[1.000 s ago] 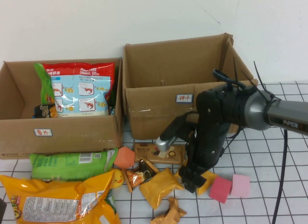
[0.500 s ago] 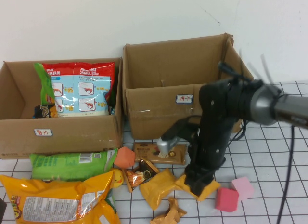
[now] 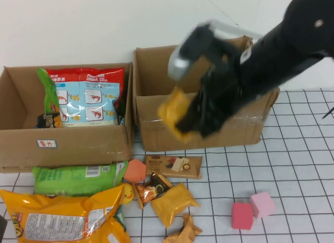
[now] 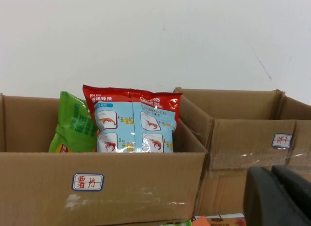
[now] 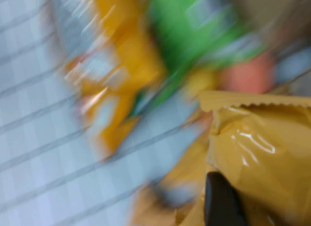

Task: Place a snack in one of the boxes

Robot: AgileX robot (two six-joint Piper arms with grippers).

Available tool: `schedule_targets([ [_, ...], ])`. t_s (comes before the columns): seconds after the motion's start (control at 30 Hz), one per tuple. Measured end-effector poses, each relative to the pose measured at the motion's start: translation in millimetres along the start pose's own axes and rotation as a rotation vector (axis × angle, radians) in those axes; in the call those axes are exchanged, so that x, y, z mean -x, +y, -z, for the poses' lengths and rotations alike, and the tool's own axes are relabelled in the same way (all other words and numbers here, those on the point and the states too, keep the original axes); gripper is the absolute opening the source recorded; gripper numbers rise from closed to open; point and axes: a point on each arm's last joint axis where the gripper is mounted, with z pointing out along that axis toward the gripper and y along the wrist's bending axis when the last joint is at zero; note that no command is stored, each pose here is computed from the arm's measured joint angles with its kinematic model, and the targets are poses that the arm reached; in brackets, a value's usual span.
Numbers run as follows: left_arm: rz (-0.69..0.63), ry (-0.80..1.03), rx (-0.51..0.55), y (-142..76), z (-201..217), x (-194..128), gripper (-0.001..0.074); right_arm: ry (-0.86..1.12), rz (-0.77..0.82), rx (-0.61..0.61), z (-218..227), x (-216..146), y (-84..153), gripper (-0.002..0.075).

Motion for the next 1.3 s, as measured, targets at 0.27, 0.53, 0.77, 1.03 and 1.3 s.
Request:
schedule_targets([
  [0.27,0.0,0.0,0.0,0,0,0,-0.0003,-0.346,-0.064,-0.414,12,13,-68,0.035],
  [0.53,0.0,0.0,0.0,0,0,0,-0.0003,-0.391,-0.237,-0.546,-29,-19,-129,0.0521],
  [0.77,0.002,0.004,-0.012,-1,0,0,-0.0003,-0.425,-0.309,-0.523,-16,-20,-131,0.0402],
  [1.03,0.006,0.01,-0.027,-2,0,-1,-0.0003,-0.528,-0.223,-0.464,80,8,-75,0.002],
  [1.3,0.006,0.01,-0.029,-3,0,-1,-0.0003,-0.601,-0.186,-0.461,147,-28,1,0.0],
])
